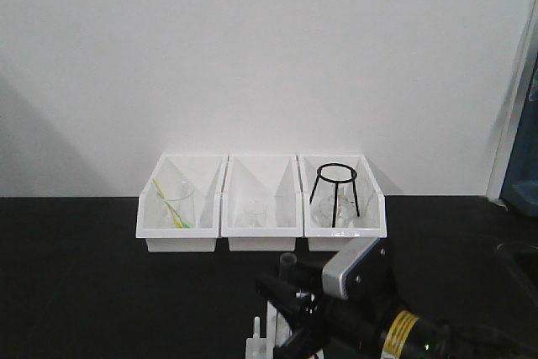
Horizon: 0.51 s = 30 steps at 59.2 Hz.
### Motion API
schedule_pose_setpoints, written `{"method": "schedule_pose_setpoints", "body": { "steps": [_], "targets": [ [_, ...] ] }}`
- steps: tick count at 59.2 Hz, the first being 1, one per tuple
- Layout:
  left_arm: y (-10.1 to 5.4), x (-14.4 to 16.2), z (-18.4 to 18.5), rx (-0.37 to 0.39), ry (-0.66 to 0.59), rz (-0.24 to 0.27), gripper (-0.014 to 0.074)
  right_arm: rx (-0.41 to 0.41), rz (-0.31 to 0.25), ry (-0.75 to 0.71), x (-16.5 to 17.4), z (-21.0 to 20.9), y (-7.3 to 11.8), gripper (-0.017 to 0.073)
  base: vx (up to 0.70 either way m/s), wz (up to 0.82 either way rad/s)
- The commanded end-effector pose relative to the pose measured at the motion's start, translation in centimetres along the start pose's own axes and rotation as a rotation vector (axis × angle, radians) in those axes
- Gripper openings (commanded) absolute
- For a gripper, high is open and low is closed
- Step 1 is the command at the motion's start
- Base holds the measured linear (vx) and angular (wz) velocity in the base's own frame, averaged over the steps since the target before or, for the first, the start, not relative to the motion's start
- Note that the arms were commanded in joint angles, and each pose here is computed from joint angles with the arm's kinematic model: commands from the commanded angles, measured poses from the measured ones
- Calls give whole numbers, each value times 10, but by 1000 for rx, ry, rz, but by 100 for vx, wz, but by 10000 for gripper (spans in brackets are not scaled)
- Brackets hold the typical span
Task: Flip and reinsert test tube from rack
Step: 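Reach the right gripper to the rack and grasp a glass test tube, then lift the glass test tube up out of the rack with the right gripper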
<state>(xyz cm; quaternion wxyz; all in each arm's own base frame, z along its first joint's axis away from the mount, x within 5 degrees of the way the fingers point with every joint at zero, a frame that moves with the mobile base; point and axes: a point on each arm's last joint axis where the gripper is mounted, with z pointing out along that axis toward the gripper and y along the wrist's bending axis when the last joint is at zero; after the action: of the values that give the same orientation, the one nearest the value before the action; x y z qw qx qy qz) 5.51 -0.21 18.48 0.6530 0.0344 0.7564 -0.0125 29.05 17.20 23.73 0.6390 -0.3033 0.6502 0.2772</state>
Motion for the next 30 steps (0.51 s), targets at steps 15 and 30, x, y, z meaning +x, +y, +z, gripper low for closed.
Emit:
{"method": "schedule_pose_setpoints", "body": {
  "steps": [15, 30],
  "targets": [
    [-1, -9, -1, 13, -91, -14, -6, 116, -379, -141, -152, -29, -2, -13, 0, 0],
    [-1, -9, -1, 13, -91, -14, -6, -54, -1750, 179, -143, -39, 2, -10, 0, 0]
  ]
}}
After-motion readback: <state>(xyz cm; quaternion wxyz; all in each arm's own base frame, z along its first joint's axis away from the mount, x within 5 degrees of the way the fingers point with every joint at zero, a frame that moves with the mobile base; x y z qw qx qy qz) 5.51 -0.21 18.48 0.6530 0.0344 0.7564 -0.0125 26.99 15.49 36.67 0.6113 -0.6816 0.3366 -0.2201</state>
